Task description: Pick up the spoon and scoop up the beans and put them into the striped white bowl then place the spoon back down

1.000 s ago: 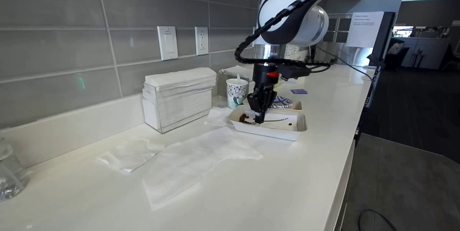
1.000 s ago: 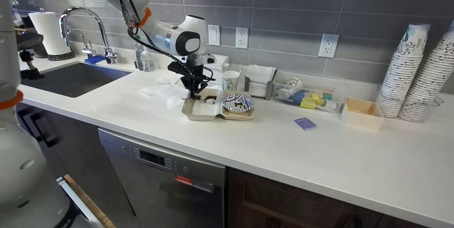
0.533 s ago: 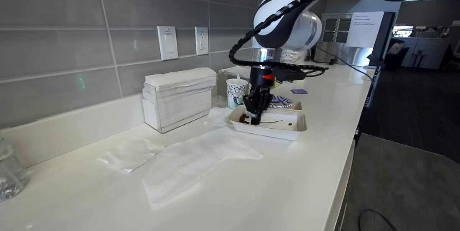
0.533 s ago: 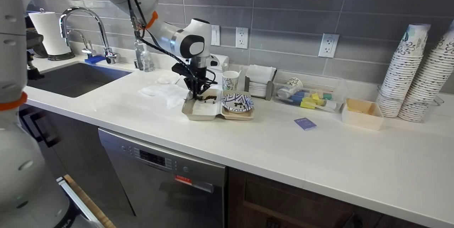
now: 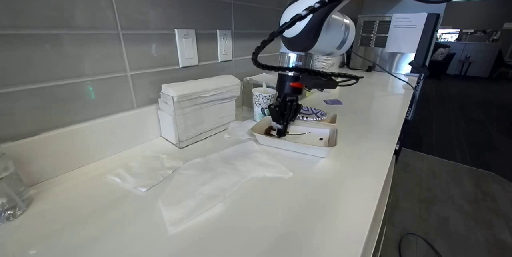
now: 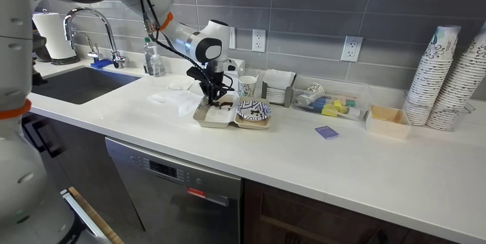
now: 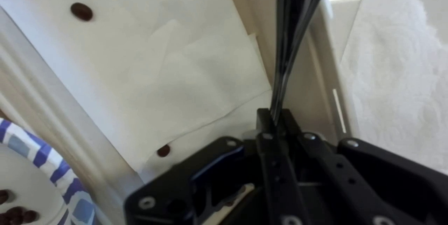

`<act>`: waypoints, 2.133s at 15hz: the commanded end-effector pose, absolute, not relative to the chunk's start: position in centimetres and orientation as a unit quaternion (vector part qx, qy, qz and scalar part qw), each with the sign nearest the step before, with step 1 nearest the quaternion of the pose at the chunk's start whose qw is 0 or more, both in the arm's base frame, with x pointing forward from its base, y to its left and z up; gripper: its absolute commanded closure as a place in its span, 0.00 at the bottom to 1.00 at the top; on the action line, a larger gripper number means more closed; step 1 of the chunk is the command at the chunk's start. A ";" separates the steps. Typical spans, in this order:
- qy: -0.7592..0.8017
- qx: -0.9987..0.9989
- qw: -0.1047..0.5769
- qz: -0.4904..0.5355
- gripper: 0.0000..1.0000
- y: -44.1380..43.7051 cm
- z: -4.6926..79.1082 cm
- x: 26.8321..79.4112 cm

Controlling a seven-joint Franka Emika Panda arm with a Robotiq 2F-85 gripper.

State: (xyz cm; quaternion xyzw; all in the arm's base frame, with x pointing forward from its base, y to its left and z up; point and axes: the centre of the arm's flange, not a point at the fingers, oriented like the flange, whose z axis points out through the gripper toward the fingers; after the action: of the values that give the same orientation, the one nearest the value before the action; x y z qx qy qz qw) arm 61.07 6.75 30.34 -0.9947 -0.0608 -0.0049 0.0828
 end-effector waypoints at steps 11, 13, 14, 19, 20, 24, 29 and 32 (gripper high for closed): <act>-0.040 -0.992 0.122 0.006 0.98 4.8 29.9 62.9; -0.048 -0.991 0.127 0.012 0.98 5.0 30.3 62.7; -0.050 -0.990 0.128 0.017 0.98 5.2 30.3 62.5; -0.055 -0.988 0.136 0.040 0.98 5.6 30.3 62.2; -0.053 -0.989 0.135 0.041 0.98 5.5 30.1 62.4; -0.046 -0.989 0.135 0.041 0.98 4.9 29.7 62.9; -0.038 -0.989 0.137 0.036 0.98 4.2 29.7 63.5; -0.033 -0.989 0.138 0.034 0.98 3.8 29.6 63.8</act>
State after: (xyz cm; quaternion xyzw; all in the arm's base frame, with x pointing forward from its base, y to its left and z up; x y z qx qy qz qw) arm 62.97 4.29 30.08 -0.9912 -0.0389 0.0248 0.1239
